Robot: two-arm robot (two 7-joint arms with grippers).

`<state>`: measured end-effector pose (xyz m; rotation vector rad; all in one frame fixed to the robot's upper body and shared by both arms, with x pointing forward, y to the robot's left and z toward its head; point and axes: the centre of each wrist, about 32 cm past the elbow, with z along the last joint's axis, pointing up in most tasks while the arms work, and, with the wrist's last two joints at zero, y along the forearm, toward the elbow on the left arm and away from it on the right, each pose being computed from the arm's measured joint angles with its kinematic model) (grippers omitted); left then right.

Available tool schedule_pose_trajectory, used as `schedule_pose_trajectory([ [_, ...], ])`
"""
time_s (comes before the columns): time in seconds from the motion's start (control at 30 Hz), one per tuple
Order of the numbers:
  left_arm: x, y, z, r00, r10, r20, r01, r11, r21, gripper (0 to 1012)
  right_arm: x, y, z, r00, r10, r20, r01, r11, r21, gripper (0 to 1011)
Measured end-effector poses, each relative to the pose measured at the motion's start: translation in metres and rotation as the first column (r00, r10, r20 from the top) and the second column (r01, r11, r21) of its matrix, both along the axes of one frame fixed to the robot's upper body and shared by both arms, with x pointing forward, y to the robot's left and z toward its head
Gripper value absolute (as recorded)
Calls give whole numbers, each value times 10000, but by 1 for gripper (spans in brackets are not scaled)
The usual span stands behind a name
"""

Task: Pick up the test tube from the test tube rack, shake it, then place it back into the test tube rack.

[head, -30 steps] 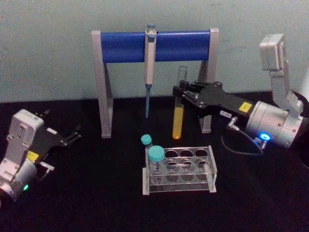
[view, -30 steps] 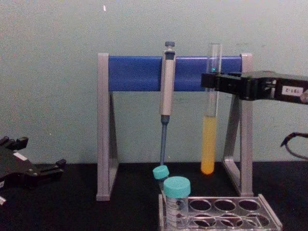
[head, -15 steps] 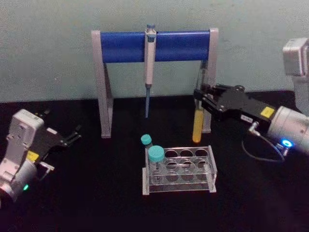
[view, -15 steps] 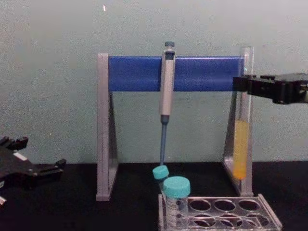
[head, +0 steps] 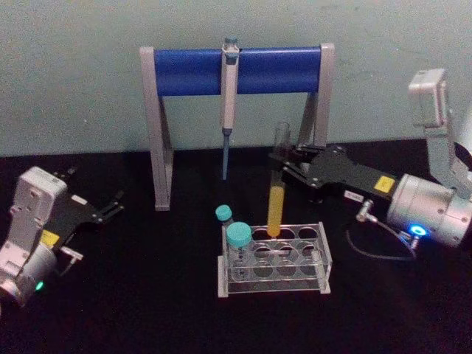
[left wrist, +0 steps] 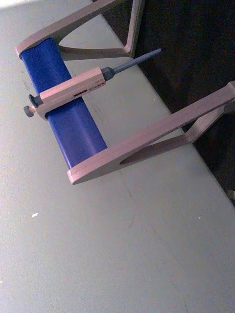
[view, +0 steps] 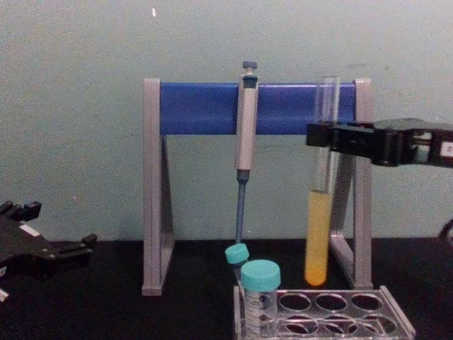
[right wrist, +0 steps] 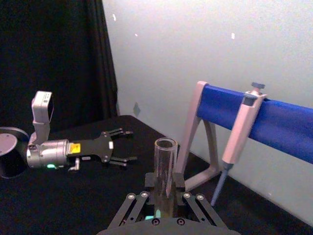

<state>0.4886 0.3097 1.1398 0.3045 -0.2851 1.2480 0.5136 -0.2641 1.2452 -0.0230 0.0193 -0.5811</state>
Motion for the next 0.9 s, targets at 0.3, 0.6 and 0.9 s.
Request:
schedule_pose_trajectory([
  [0.3,0,0,0,10000,-1,-1,1,10000,0,1001,207,104,6,9998,-7,195,4,9999,140,232],
  [0.6,0,0,0,10000,0,-1,0,10000,0,1001,278,60,20,9988,-379,311,377,9993,83,232],
  [0.9,0,0,0,10000,0,-1,0,10000,0,1001,257,2,14,9977,-610,301,609,9981,53,232],
])
